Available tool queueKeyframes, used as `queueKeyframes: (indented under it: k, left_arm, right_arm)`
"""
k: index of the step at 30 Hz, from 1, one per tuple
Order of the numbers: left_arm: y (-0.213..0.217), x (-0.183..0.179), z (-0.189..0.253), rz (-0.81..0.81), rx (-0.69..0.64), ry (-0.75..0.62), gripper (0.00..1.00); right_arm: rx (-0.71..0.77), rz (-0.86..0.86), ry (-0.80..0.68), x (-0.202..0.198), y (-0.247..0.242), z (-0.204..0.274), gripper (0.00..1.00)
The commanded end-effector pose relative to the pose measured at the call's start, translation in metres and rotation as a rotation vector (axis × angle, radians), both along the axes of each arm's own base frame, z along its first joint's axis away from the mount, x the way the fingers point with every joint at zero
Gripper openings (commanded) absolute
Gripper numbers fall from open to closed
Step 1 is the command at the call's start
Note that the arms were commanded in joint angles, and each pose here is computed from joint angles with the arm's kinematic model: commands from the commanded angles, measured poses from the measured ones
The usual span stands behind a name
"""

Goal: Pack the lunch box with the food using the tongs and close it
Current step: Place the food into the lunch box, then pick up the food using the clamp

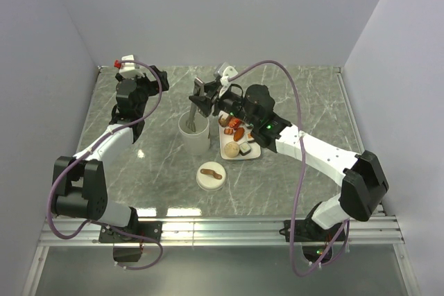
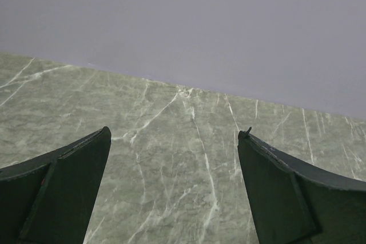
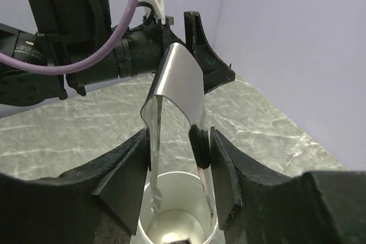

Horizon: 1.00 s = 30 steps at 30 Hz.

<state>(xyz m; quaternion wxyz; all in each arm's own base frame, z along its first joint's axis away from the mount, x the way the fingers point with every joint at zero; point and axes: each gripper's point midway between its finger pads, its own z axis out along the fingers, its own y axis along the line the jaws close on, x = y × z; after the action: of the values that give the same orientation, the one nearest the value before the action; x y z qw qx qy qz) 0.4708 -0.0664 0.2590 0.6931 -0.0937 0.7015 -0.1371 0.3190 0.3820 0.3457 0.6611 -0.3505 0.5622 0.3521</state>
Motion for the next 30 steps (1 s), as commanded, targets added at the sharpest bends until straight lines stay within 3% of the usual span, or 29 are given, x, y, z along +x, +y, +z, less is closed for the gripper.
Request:
queueKeyframes:
  k: [1,17,24,30]
  left_arm:
    - [0.0,0.002,0.015,0.002,0.014,-0.038,1.0]
    - [-0.002,0.001,0.016,-0.005,0.012,-0.042,0.99]
    - [-0.005,0.003,0.014,-0.018,0.01,-0.036,0.99]
    - [-0.007,0.004,0.012,-0.028,0.007,-0.033,0.99]
  right_arm:
    - [0.109,0.022,-0.116,-0.012,-0.003,0.059,0.53]
    - [0.293,-0.187,-0.27,-0.052,-0.096,0.102,0.48]
    - [0.245,-0.398,-0.164,-0.017,-0.119,0.062,0.48]
    - [0.23,-0.443,-0.057,0.003,-0.117,0.019,0.48]
